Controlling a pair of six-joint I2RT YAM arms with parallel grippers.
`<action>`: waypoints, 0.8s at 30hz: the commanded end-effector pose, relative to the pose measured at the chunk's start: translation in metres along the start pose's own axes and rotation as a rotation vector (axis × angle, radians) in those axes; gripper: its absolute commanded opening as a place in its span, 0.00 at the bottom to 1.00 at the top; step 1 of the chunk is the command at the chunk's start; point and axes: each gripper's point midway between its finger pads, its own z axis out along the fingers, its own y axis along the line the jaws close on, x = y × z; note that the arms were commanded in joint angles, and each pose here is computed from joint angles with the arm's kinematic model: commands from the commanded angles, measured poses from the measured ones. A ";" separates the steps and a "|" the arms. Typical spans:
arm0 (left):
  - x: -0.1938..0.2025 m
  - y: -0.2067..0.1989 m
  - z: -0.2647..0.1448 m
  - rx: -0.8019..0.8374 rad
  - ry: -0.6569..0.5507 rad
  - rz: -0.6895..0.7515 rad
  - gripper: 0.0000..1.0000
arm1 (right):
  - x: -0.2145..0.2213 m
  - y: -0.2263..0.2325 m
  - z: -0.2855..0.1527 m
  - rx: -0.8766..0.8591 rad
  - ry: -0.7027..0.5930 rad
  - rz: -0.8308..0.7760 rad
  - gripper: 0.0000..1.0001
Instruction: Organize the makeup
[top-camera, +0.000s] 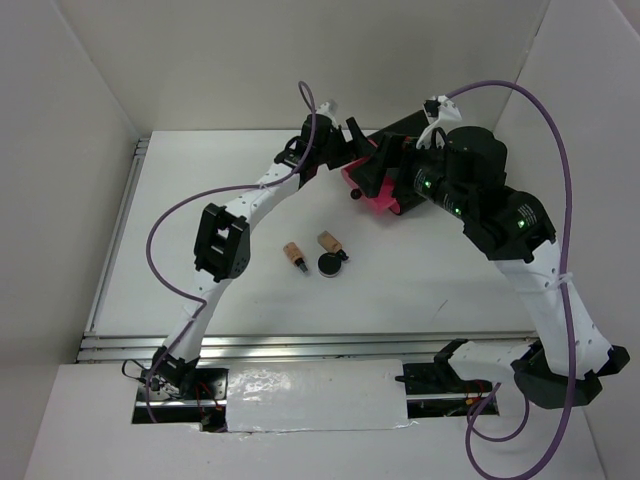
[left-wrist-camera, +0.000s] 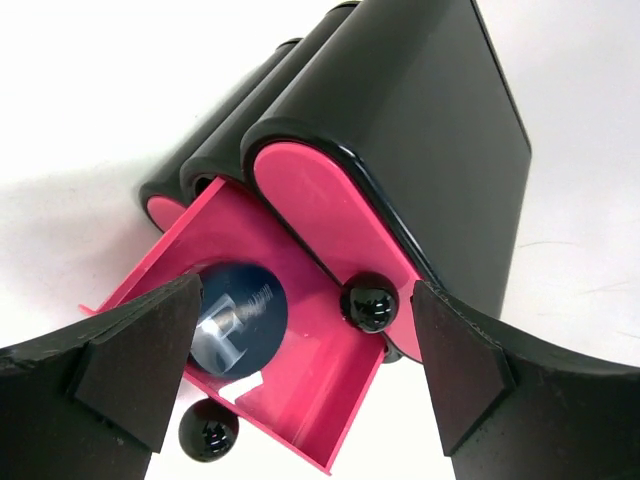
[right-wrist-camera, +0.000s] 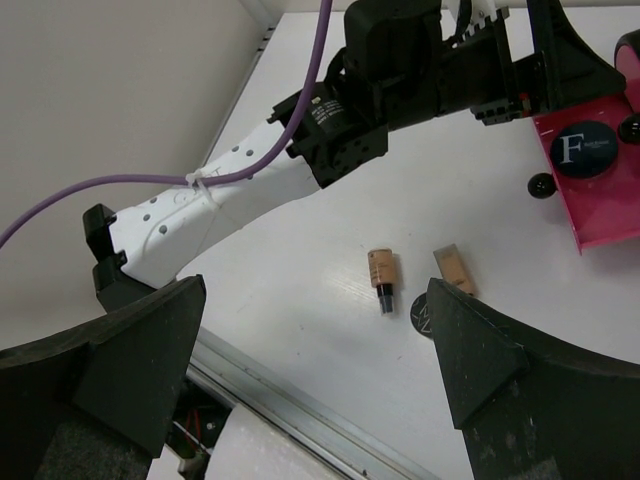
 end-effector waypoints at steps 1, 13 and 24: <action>-0.041 -0.045 -0.024 0.065 -0.097 0.068 0.99 | -0.012 0.005 -0.002 -0.020 -0.038 -0.010 1.00; -0.009 -0.009 -0.140 -0.283 0.038 0.294 0.99 | 0.004 -0.014 0.010 0.041 -0.019 -0.009 1.00; 0.144 0.018 -0.200 -0.467 0.454 0.474 0.99 | 0.021 -0.007 0.028 -0.005 0.052 0.016 1.00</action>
